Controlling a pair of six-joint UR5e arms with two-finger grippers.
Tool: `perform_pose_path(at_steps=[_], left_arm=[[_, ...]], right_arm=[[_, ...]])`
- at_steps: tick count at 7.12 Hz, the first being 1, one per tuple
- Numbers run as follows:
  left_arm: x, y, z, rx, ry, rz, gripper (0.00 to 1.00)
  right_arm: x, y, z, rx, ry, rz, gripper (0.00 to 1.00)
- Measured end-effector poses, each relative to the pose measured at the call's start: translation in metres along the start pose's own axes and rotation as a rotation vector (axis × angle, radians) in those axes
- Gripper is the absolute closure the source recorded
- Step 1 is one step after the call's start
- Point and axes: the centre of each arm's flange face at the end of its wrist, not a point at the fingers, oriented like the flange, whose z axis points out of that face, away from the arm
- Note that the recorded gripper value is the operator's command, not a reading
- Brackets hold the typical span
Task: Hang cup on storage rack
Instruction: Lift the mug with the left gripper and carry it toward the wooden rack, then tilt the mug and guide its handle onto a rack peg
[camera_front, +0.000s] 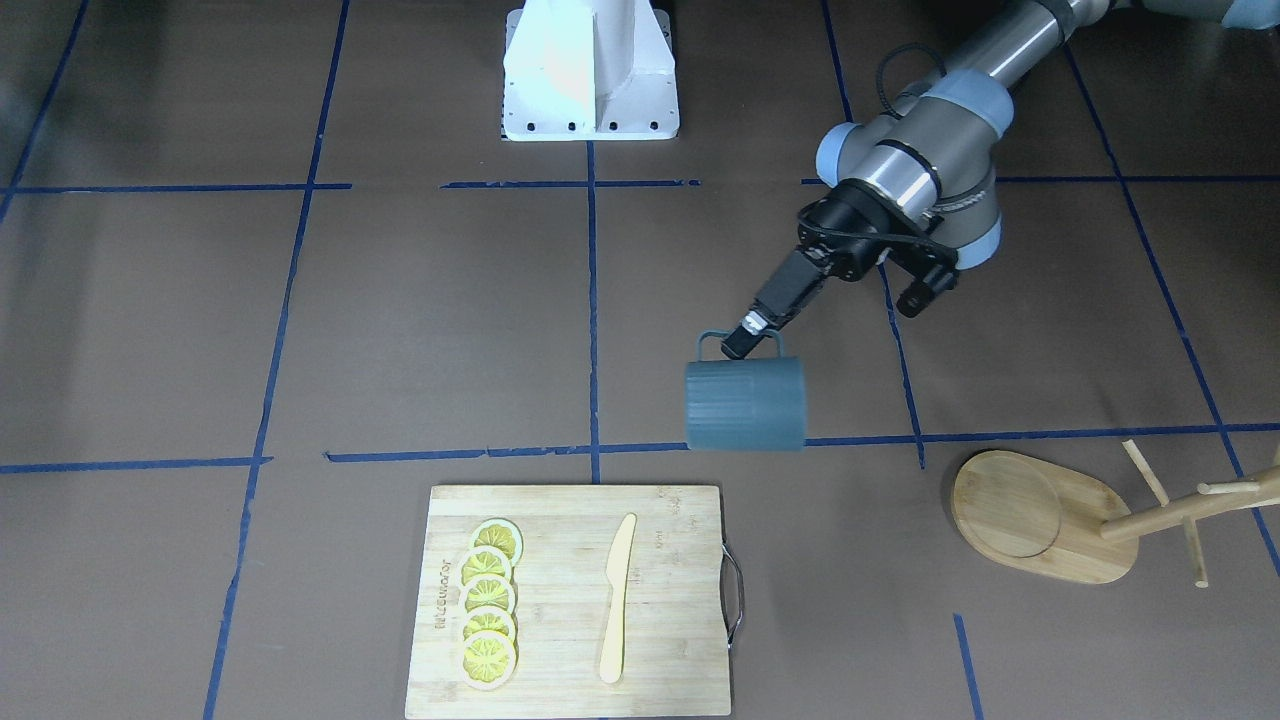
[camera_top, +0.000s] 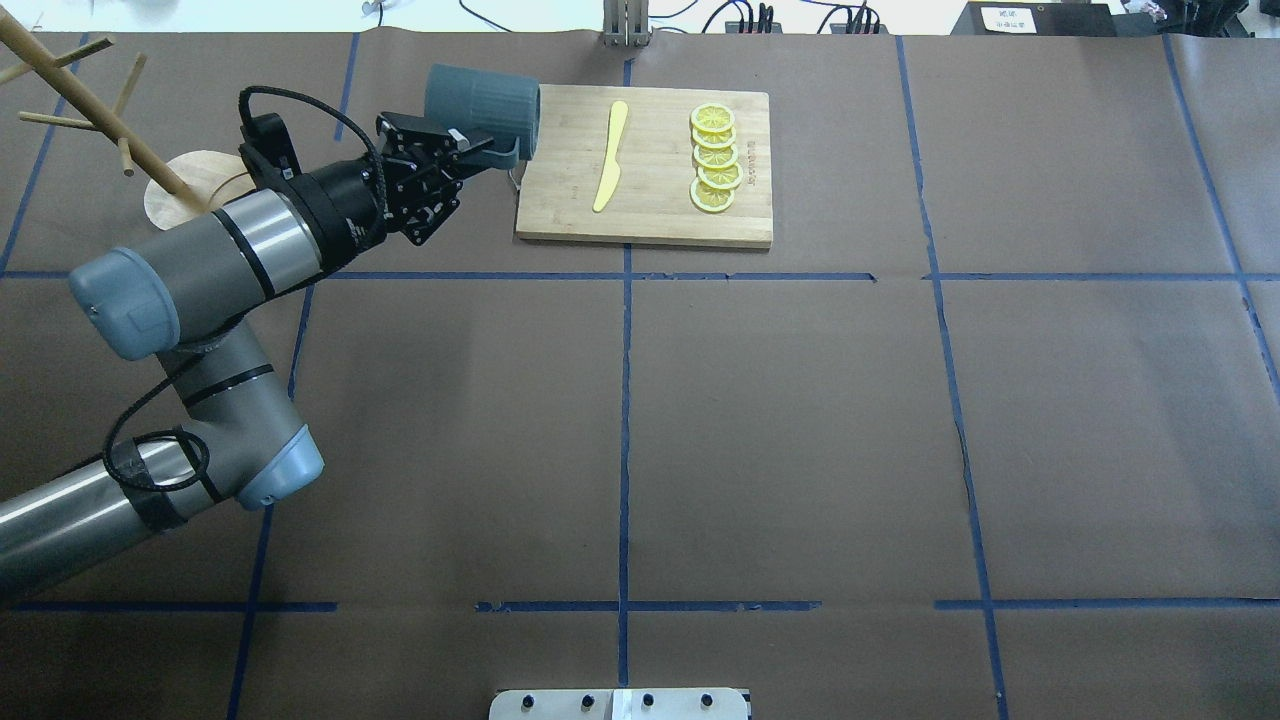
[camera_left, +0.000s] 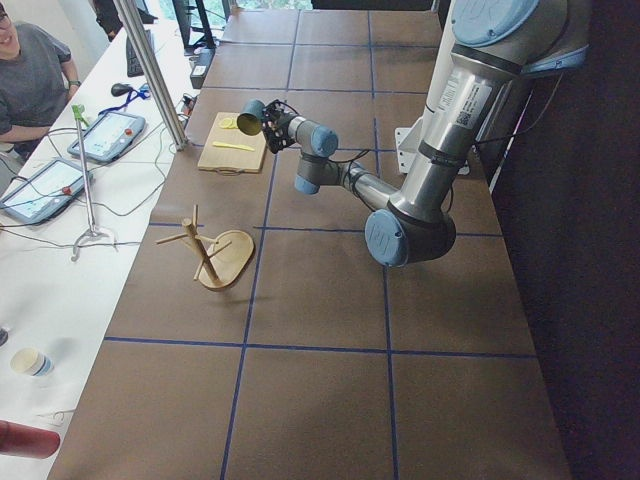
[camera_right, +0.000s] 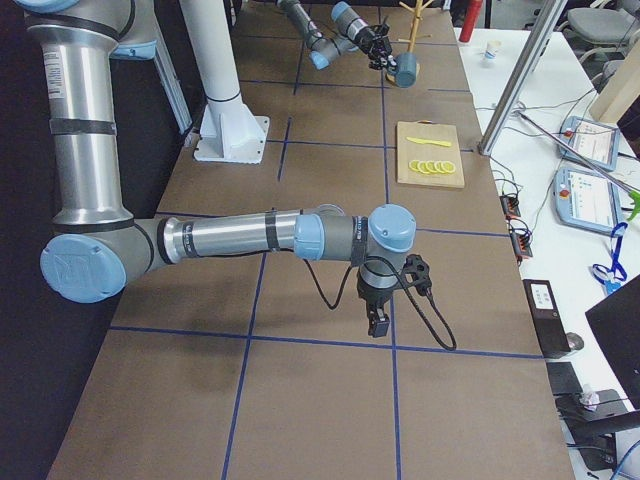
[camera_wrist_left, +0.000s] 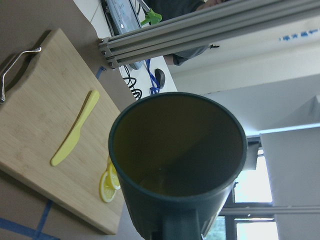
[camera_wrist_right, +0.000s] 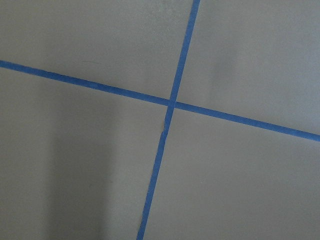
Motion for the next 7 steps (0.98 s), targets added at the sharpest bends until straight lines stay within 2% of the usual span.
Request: perform_pose_path(at_steps=[2,3,5,7], left_arm=[[0.046,-0.045,-0.014,0.049,0.086,-0.283,0.99],[0.061,-0.065,-0.023,0.063,0.121,-0.368,0.99],[0.068,-0.106,-0.047,0.079,0.175,-0.498,0.99],[0.047,-0.155,-0.078,0.061,0.225,-0.531,0.99]], right_arm=[[0.0,0.0,0.0,0.0,0.0,0.007,0.0],[0.0,0.0,0.0,0.001,-0.001,0.009,0.0],[-0.001,0.0,-0.001,0.002,-0.001,0.009,0.0],[-0.001,-0.001,-0.002,0.005,0.0,0.006,0.0]])
